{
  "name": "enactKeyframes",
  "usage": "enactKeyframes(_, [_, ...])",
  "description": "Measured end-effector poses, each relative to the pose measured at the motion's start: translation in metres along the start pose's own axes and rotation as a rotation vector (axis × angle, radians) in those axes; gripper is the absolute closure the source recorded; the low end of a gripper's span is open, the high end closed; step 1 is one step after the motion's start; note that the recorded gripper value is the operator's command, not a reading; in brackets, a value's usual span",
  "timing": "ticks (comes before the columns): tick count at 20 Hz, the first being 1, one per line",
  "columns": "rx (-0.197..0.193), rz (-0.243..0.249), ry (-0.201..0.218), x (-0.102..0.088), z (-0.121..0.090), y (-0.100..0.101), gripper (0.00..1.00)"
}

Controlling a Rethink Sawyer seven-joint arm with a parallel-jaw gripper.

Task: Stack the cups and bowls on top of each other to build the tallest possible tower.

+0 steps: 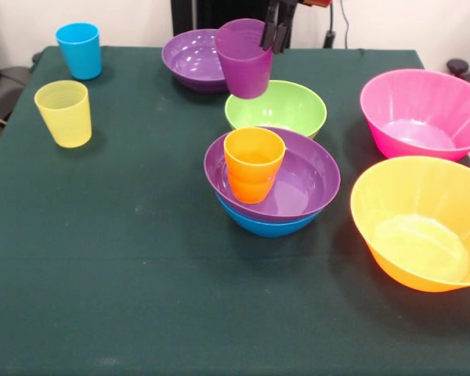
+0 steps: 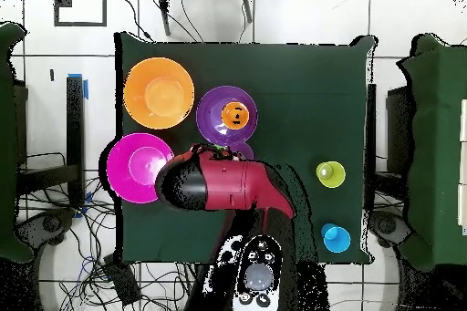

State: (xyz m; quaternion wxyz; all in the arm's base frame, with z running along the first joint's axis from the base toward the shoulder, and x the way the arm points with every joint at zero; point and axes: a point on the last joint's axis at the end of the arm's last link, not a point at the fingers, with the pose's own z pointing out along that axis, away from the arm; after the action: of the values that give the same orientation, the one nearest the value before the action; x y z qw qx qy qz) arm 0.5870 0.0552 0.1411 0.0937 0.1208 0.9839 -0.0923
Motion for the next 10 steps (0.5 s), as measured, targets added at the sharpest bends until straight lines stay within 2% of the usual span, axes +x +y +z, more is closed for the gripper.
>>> enactKeyframes(10, [0.005, 0.009, 0.017, -0.007, -0.020, -0.003, 1.00])
